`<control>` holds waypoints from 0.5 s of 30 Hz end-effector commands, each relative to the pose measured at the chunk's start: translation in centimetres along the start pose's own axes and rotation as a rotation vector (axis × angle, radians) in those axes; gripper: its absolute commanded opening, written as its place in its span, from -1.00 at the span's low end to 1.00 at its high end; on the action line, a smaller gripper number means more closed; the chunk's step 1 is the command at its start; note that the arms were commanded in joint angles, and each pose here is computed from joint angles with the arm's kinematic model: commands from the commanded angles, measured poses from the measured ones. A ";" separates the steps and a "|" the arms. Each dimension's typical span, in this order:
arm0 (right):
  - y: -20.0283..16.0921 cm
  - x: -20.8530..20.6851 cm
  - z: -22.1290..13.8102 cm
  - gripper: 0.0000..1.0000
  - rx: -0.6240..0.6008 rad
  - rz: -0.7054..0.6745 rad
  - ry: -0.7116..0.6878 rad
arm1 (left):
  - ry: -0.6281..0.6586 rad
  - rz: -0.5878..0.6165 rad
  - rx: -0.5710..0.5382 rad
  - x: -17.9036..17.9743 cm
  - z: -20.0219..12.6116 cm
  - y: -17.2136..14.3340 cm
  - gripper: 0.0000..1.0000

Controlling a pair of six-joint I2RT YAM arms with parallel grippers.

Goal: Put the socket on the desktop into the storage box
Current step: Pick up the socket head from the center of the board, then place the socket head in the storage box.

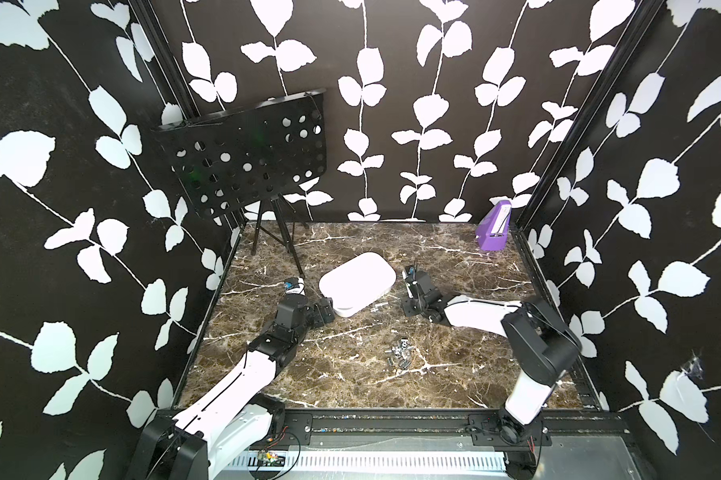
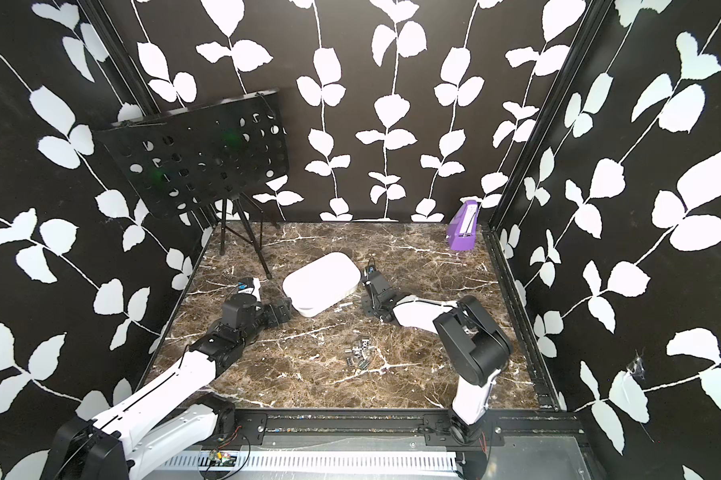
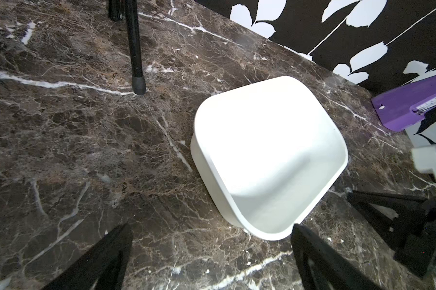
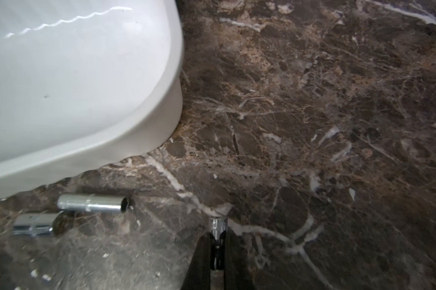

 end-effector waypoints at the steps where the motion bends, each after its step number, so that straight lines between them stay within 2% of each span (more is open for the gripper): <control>1: -0.7 -0.4 -2.4 -0.89 -0.021 0.045 0.020 | -0.027 -0.003 -0.024 -0.4 -0.6 0.7 0.98; 9: 0.9 0.3 -9.7 -0.92 -0.083 0.096 0.146 | -0.052 -0.001 -0.028 -0.6 -0.7 0.8 0.98; 15: 3.7 3.9 -11.2 -0.92 -0.105 0.081 0.234 | -0.067 0.002 -0.015 -0.8 -0.4 0.7 0.98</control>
Point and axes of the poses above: each gripper's point midway between its finger pads, its own z axis out along the fingers, its own x axis along the line the jaws close on, y = z × x, the point moved 9 cm from there along -z, back along the fingers, and after that the axes turned 10 degrees about z, right-handed, at the moved point
